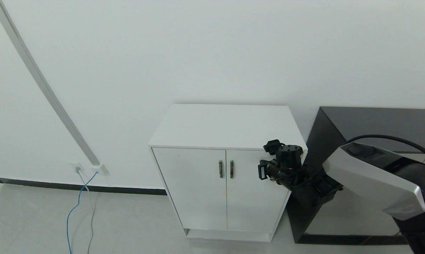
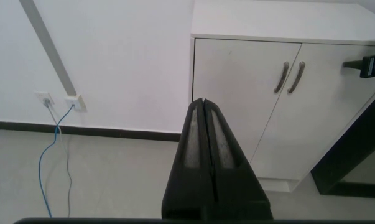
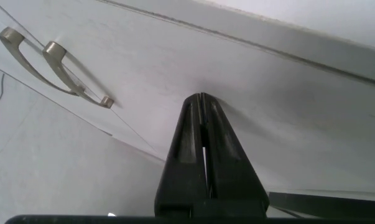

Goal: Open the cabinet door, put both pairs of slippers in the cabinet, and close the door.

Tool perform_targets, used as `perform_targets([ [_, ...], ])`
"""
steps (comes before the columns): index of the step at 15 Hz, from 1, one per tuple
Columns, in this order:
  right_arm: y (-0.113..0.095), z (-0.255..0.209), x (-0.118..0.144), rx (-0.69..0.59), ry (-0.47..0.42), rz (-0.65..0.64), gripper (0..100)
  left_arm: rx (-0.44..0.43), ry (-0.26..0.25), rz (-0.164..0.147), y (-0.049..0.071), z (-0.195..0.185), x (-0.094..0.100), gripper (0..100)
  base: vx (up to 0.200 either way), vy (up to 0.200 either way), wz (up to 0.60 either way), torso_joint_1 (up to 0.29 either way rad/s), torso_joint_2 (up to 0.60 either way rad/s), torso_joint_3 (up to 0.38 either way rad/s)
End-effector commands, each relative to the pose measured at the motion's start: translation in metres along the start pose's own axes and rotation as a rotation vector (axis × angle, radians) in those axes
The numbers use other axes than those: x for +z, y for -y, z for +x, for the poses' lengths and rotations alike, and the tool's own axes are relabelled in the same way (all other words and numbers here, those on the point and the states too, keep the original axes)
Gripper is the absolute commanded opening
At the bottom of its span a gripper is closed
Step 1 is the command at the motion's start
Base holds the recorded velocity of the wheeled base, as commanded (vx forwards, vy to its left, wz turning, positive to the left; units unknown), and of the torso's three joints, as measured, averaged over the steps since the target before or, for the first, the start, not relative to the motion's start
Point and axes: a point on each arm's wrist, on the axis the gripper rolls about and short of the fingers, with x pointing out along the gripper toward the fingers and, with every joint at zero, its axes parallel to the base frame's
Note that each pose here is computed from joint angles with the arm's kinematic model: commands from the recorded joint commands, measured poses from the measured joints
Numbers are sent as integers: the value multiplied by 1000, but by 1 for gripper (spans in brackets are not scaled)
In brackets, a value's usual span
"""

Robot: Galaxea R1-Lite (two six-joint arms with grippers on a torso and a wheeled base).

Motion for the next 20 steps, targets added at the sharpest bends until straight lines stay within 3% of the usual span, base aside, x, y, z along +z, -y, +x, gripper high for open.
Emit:
perform_targets([
  [1, 0, 0, 0, 1, 1, 0, 0, 1, 0, 0, 0, 0, 0, 0, 0, 0, 0, 0, 0, 0],
  [13, 6, -48, -15, -1, -4, 0, 0, 1, 0, 0, 0, 0, 0, 0, 0, 0, 0, 0, 0, 0],
  [20, 45, -104, -20, -88, 10, 26, 0, -1, 0, 0, 0, 0, 0, 0, 0, 0, 0, 0, 0, 0],
])
